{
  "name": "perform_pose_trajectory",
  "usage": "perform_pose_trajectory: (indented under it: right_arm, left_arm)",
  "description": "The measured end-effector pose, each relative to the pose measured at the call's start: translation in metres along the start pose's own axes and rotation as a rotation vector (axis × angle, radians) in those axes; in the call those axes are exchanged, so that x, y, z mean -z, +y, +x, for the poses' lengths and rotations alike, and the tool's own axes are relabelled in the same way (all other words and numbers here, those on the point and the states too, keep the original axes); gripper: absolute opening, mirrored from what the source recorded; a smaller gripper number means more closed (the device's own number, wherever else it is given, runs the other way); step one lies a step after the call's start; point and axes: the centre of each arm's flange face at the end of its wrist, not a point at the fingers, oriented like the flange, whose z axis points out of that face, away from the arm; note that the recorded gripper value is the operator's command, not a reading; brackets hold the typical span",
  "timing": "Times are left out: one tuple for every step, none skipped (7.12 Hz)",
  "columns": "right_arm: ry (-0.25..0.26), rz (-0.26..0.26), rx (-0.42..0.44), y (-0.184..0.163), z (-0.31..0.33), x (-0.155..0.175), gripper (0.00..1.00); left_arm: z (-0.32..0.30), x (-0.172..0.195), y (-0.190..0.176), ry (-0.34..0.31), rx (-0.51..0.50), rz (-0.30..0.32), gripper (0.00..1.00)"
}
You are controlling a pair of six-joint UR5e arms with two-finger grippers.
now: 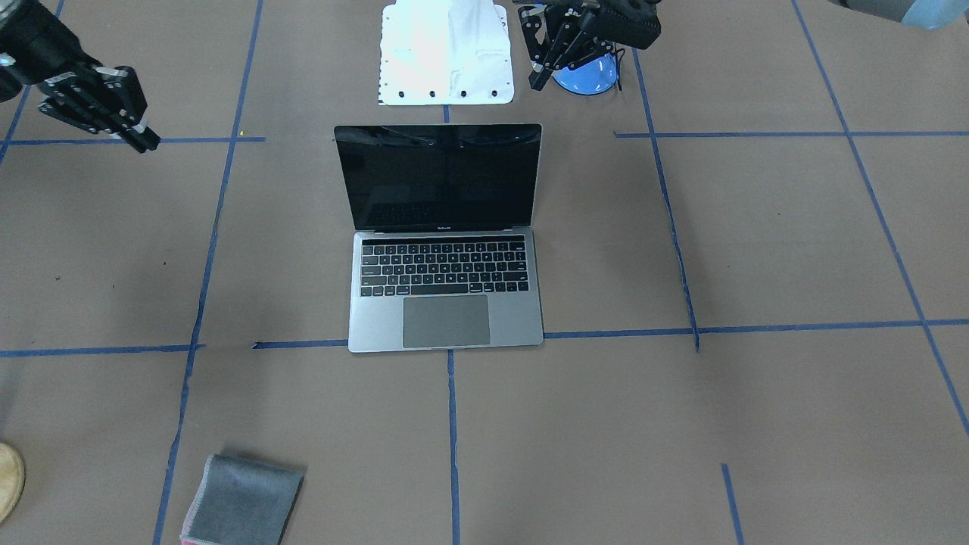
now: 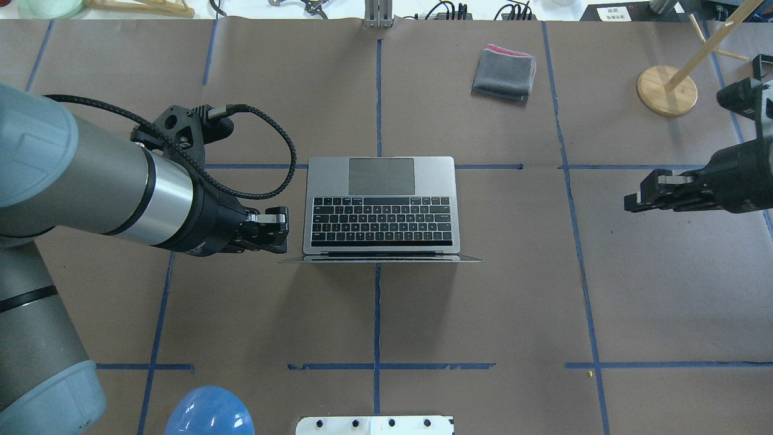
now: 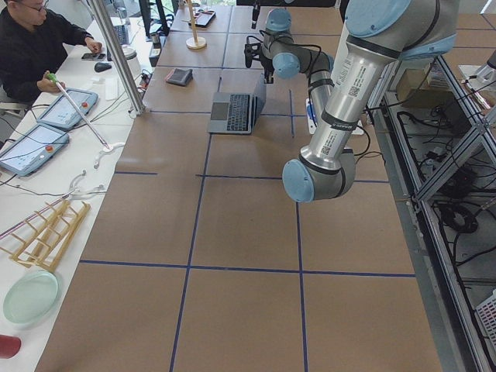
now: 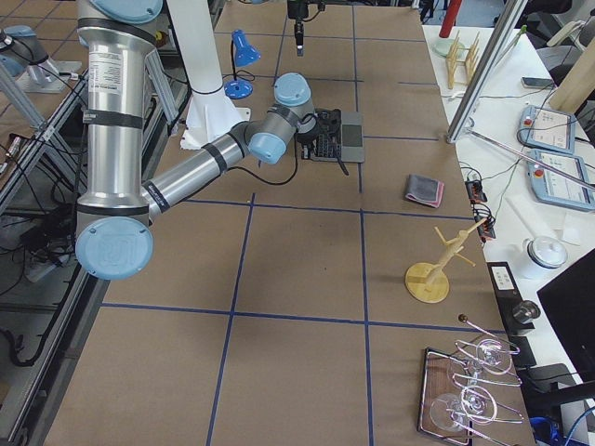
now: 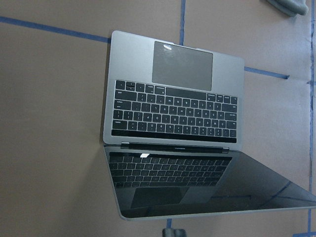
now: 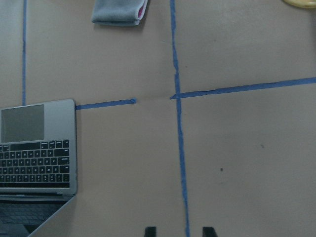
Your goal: Close laptop
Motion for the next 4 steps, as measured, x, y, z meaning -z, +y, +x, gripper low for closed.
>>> perform_pose_trajectory:
  right_arm:
    - [-0.049,-0.033,0.034,0.020,-0.018,-0.016,0.00]
    - [-0.105,-0.068,0.062,0.038,-0.040,-0.029,0.00]
    - [-0.159,-0.090,0.069,0.055,-0.070,-0.043,0.00]
    - [-0.197,-0.082,0.060,0.078,-0.103,-0.064,0.00]
  left_arm:
    - [0.003,-0.003,0.003,0.001,0.000,-0.006,0.01]
    - [0.006,-0.005,0.005,0.002,-0.002,-0.010,0.00]
    - [0.009,-0.010,0.010,0.001,-0.008,-0.017,0.00]
    - [0.013,-0.018,0.018,-0.001,-0.017,-0.033,0.00]
